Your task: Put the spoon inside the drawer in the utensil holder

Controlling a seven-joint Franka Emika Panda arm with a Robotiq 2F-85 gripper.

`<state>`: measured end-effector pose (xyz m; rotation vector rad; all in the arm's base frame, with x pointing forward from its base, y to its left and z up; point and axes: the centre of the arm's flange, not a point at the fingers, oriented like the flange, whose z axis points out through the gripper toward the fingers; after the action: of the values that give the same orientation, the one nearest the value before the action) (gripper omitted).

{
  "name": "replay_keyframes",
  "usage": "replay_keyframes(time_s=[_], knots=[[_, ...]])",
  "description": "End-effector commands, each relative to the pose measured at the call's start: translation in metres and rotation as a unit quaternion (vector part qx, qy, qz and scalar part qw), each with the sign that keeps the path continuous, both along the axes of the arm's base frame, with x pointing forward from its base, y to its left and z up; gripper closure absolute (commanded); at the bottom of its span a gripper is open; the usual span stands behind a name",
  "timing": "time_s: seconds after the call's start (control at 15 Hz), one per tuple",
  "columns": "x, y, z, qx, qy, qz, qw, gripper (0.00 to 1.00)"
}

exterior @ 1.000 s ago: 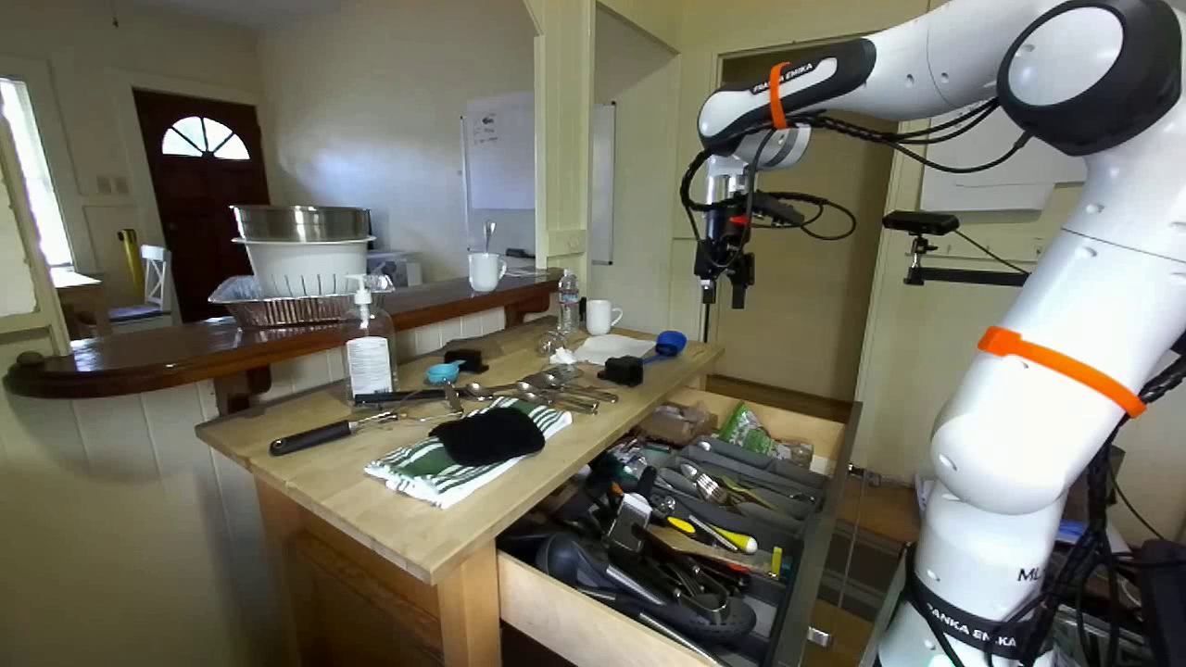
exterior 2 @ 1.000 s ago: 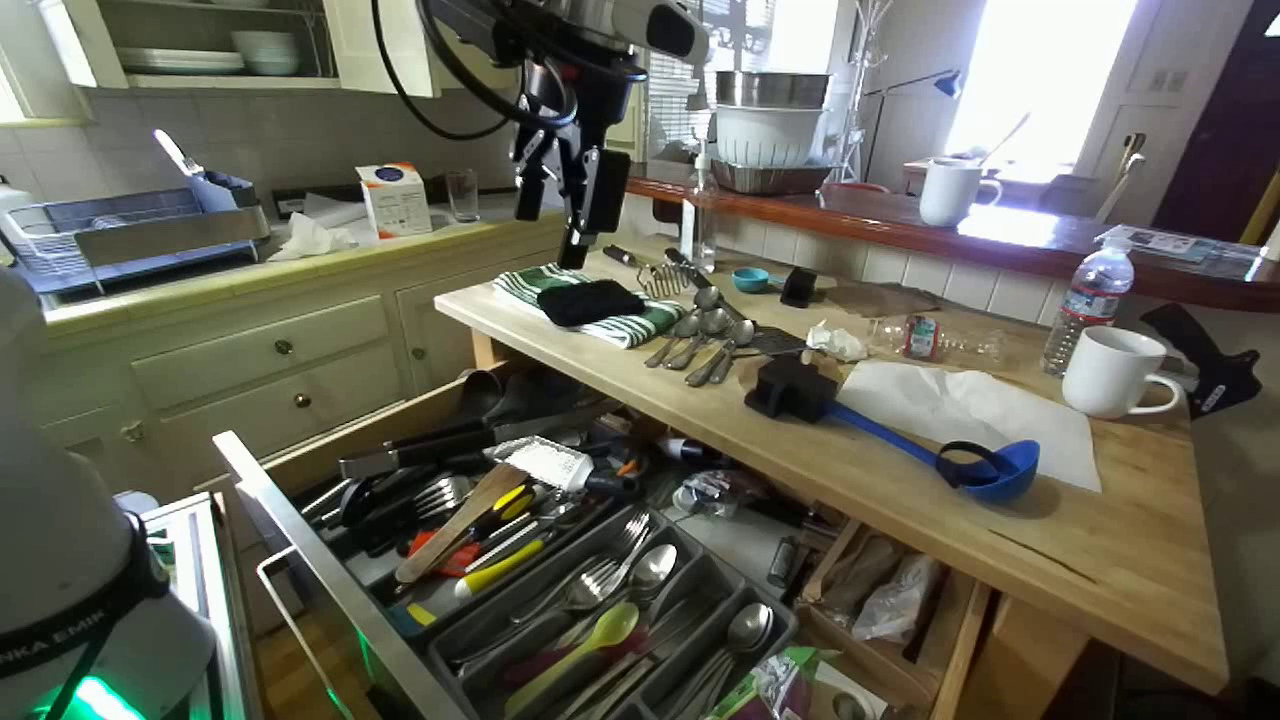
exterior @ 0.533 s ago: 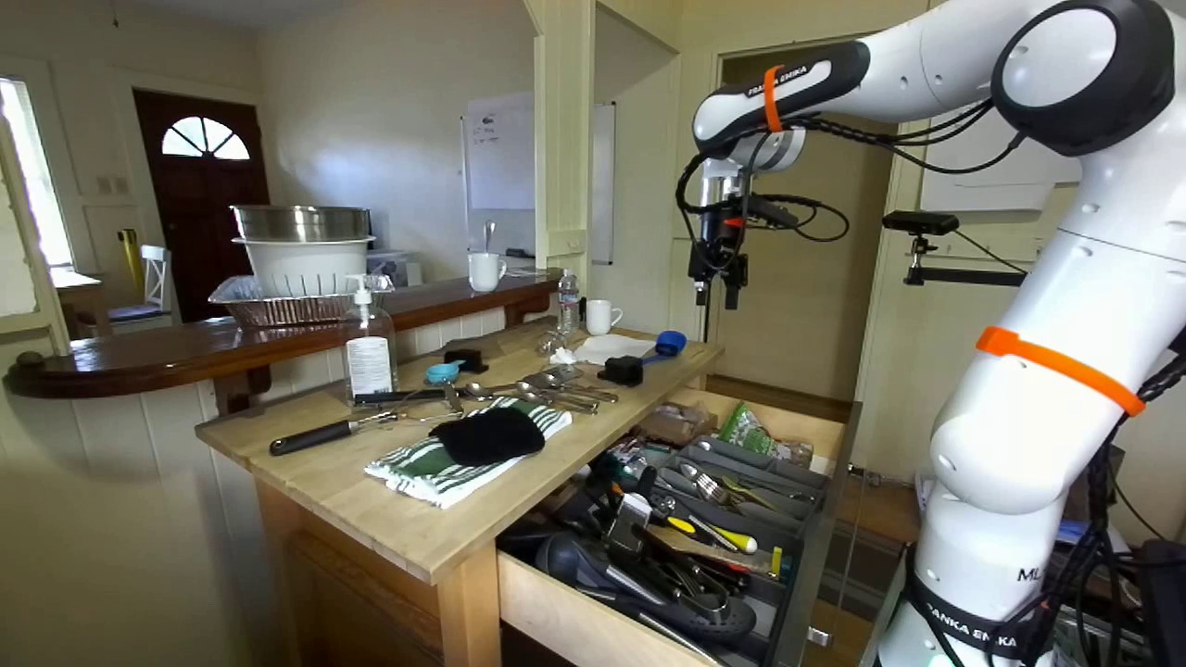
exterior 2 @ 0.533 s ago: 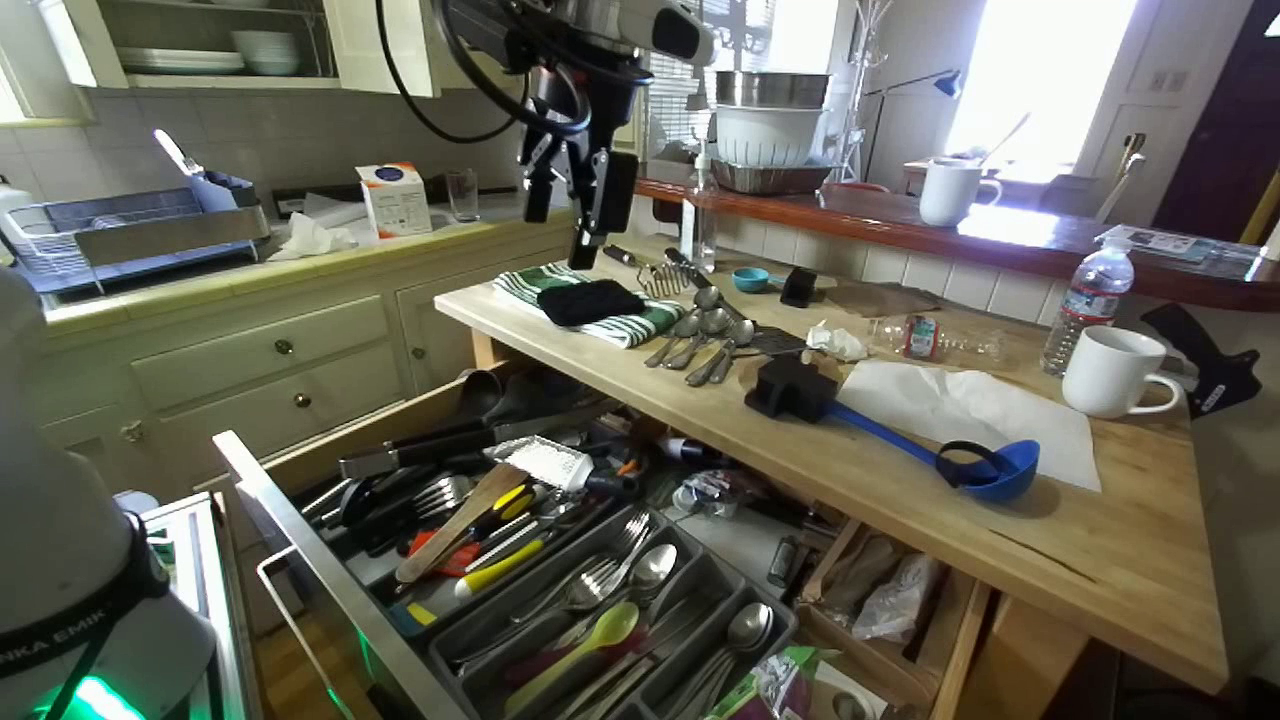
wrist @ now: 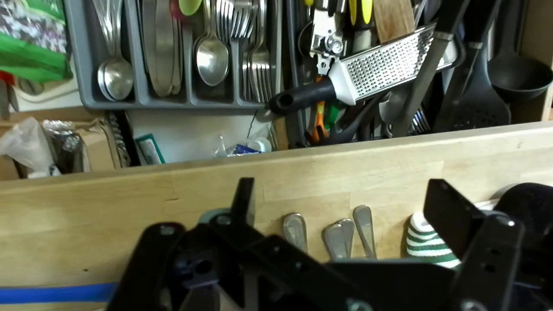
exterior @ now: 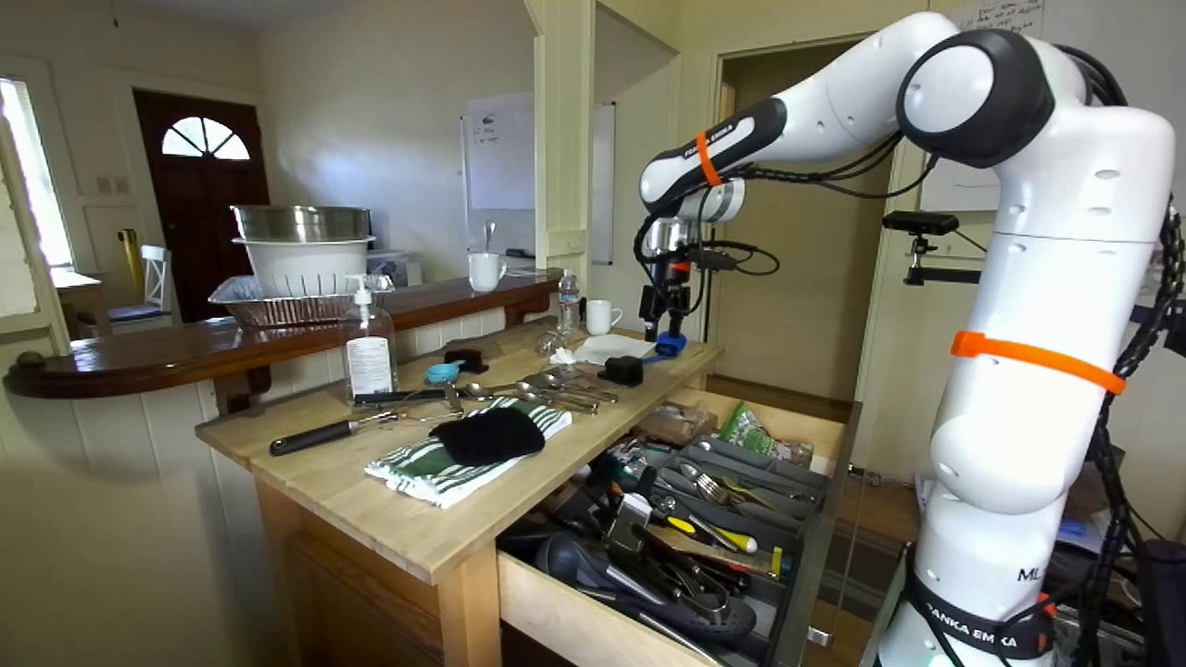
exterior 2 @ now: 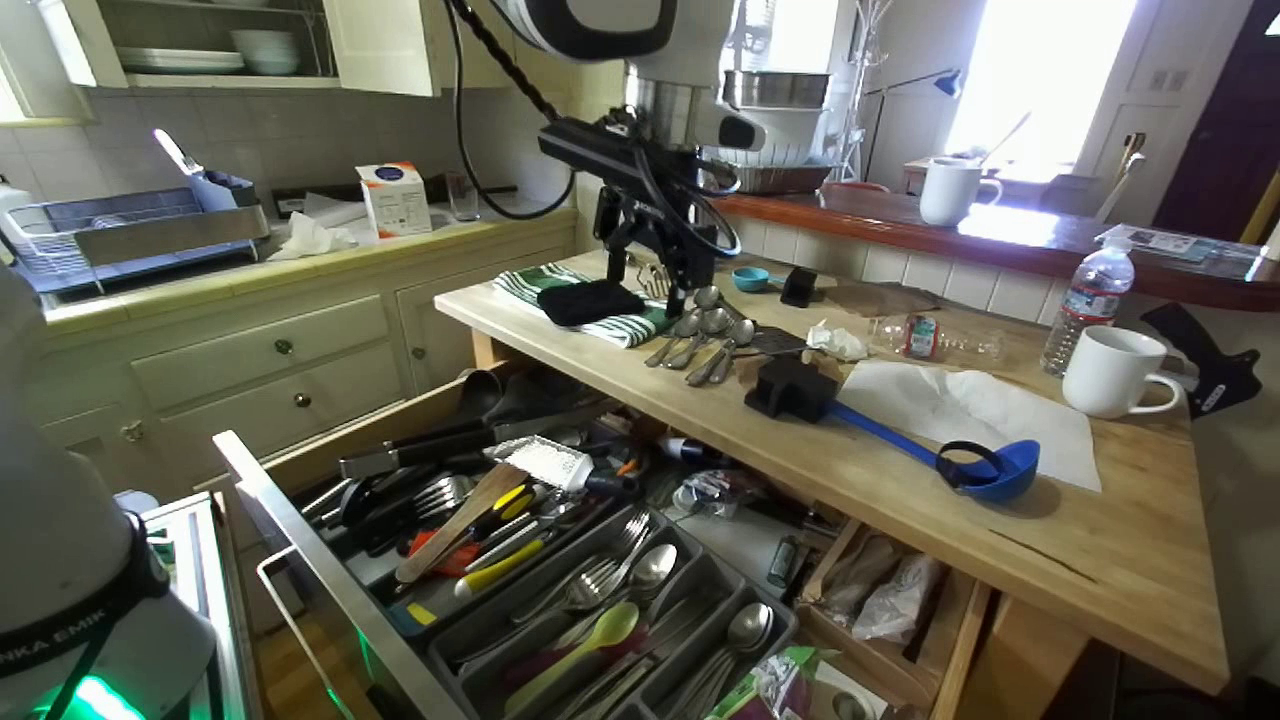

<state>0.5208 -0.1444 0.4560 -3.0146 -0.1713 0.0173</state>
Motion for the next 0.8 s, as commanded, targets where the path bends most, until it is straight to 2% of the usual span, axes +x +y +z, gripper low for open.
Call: replay_keyframes(time_s=[0.0,0.07,0.4,0.73], knots=[[0.052,-0.003,-0.027,0.031,-0.009,0.078,0.9964,0.0],[0.062,0.0,-0.031,0.036,-0.012,0.096,0.9947,0.0],[0.114,0.012,-0.042,-0.01,-0.056,0.165,0.9847,0.0],[0.136,0.02,-0.065,-0.009,-0.077,0.16,0.9841,0.0]])
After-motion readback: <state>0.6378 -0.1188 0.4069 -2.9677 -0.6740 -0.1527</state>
